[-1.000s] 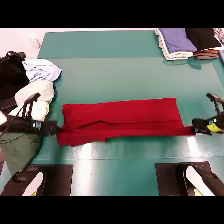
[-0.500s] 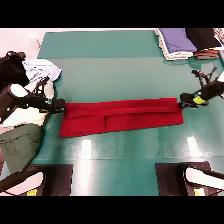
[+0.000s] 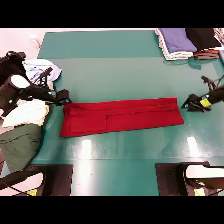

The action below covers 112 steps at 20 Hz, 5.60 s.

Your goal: Fold the shirts.

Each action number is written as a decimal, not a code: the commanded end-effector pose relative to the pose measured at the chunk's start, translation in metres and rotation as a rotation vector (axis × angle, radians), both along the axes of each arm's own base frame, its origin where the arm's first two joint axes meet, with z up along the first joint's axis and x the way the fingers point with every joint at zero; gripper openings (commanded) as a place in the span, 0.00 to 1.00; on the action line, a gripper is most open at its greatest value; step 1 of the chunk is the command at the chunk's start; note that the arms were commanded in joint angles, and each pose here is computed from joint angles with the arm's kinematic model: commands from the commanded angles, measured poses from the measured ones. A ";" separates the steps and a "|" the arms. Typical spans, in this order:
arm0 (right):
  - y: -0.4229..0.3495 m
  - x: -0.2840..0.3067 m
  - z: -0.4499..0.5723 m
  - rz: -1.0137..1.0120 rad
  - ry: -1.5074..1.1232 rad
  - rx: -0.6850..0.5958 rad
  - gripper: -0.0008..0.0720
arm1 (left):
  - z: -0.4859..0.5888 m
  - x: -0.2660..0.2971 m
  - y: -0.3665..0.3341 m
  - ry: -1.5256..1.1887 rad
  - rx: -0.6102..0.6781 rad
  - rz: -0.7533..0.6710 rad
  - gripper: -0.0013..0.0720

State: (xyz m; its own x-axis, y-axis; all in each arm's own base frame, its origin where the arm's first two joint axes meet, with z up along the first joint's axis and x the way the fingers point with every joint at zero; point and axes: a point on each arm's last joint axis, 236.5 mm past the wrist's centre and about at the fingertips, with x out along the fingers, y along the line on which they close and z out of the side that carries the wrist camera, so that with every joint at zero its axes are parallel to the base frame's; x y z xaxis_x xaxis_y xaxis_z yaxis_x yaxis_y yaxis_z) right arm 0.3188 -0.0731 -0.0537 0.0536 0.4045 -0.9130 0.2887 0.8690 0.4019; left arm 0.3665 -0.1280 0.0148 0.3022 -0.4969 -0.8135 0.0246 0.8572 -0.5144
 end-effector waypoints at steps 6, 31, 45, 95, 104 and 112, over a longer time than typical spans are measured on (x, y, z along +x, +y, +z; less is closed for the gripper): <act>0.040 0.015 -0.032 -0.069 -0.062 0.324 0.62 | -0.008 -0.018 -0.124 -0.013 -0.073 -0.121 0.05; 0.300 0.014 0.276 0.563 -0.696 0.256 0.03 | -0.058 0.012 -0.279 0.027 -0.102 -0.322 0.06; 0.579 -0.083 0.228 0.781 -0.640 0.743 0.47 | 0.229 0.089 0.050 -0.519 0.250 0.128 0.06; -0.229 -0.031 0.130 -0.848 -0.495 -0.319 0.03 | 0.235 0.029 -0.111 -0.589 0.027 -0.218 0.06; -0.200 -0.048 0.110 -0.694 -0.331 -0.346 0.86 | 0.233 0.028 -0.111 -0.583 0.032 -0.226 0.06; -0.164 -0.016 0.210 -0.651 -0.555 -0.346 0.85 | 0.234 0.028 -0.111 -0.589 0.035 -0.230 0.06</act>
